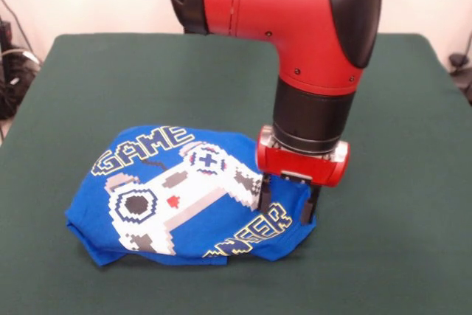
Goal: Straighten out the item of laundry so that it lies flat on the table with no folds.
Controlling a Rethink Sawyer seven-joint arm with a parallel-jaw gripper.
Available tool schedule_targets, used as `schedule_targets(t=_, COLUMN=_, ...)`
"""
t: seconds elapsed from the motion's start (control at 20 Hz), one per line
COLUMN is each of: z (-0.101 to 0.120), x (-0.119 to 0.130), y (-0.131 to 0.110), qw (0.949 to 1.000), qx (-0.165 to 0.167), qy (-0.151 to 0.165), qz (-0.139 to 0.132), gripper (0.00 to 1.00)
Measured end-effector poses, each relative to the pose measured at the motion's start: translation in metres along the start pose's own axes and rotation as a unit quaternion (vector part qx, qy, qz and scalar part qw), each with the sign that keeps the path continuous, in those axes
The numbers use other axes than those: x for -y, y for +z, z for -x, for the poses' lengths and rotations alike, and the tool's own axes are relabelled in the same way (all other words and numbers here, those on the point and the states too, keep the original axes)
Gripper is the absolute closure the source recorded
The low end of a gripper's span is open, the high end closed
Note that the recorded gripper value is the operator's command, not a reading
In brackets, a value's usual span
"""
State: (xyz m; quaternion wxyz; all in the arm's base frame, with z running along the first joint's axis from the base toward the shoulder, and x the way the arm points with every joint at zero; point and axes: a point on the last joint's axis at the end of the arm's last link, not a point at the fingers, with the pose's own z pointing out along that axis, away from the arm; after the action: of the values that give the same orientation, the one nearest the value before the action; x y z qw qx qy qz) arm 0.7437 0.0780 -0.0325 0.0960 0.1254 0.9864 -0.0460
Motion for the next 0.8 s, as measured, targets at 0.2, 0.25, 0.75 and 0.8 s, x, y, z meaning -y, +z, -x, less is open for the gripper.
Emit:
schedule_targets(t=0.2, z=-0.0017, x=-0.0046, y=-0.0006, qw=1.0000, qx=0.000, qy=-0.003, qz=0.001, gripper=0.00)
schedule_targets(t=0.25, z=-0.0017, x=-0.0045, y=-0.0005, qw=1.0000, qx=0.000, qy=-0.003, qz=0.001, gripper=0.00)
schedule_targets(t=0.75, z=-0.0019, x=-0.0038, y=0.0001, qw=1.0000, qx=0.000, qy=-0.003, qz=0.000, gripper=0.00)
schedule_targets(t=0.8, z=-0.0020, x=-0.0038, y=0.0002, qw=1.0000, qx=0.000, qy=-0.003, qz=0.000, gripper=0.00)
